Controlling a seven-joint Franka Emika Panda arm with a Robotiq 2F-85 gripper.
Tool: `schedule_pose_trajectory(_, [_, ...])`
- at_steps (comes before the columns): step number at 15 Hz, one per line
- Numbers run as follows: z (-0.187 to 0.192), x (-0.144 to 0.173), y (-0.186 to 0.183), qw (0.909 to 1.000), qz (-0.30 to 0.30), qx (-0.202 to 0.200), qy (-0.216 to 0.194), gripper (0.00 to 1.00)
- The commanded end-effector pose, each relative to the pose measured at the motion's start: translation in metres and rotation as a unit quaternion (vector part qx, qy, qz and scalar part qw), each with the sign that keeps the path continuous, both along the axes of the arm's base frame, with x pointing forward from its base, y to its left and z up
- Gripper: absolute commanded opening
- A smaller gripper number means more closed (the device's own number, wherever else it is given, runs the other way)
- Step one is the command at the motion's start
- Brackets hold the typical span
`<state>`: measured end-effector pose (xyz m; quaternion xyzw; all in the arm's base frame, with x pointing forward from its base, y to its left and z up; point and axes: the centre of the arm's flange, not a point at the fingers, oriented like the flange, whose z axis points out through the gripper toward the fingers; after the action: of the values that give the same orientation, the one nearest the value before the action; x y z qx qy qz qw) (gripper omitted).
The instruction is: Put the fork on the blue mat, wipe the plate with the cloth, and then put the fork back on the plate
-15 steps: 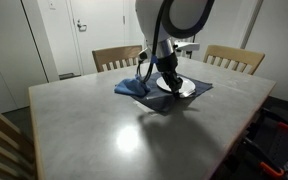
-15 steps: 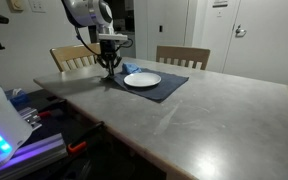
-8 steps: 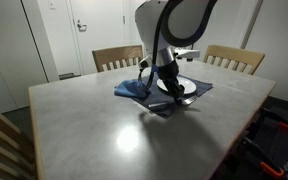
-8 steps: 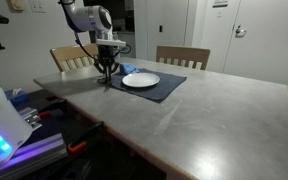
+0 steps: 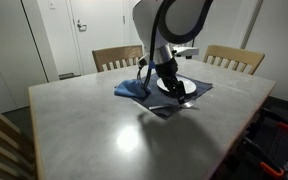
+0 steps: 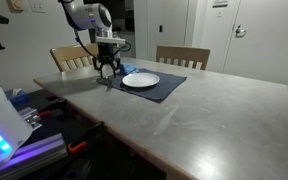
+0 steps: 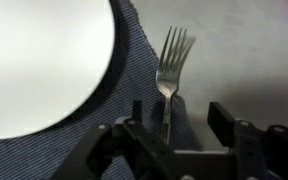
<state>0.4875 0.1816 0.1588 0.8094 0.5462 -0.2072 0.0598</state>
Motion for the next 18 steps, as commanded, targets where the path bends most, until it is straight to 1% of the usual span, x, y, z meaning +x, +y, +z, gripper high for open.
schedule_pose_trajectory(1, [0.012,0.003,0.012,1.0000,0.003,-0.004,-0.005,0.99])
schedule_pose_trajectory(2, [0.010,0.002,0.012,1.0000,0.004,0.000,-0.005,0.95])
schedule_pose_trajectory(3, [0.006,0.000,0.011,1.0000,0.003,0.006,-0.005,0.87])
schedule_pose_trajectory(4, [0.003,-0.003,0.009,0.9999,0.003,0.011,-0.004,0.68])
schedule_pose_trajectory(5, [0.000,-0.005,0.006,0.9999,0.000,0.011,-0.002,0.67])
schedule_pose_trajectory(9, [-0.013,-0.016,-0.008,0.9997,-0.016,0.010,0.014,0.38])
schedule_pose_trajectory(13, [-0.022,-0.014,-0.028,0.9993,-0.034,0.008,0.013,0.34])
schedule_pose_trajectory(14, [-0.021,-0.011,-0.033,0.9993,-0.037,0.006,0.009,0.36])
schedule_pose_trajectory(15, [-0.021,-0.007,-0.037,0.9992,-0.040,0.006,0.006,0.35])
schedule_pose_trajectory(16, [-0.022,-0.004,-0.039,0.9991,-0.041,0.007,0.002,0.41])
schedule_pose_trajectory(17, [-0.024,-0.002,-0.040,0.9991,-0.041,0.007,-0.002,0.55])
schedule_pose_trajectory(18, [-0.024,0.000,-0.042,0.9991,-0.042,0.008,-0.006,0.64])
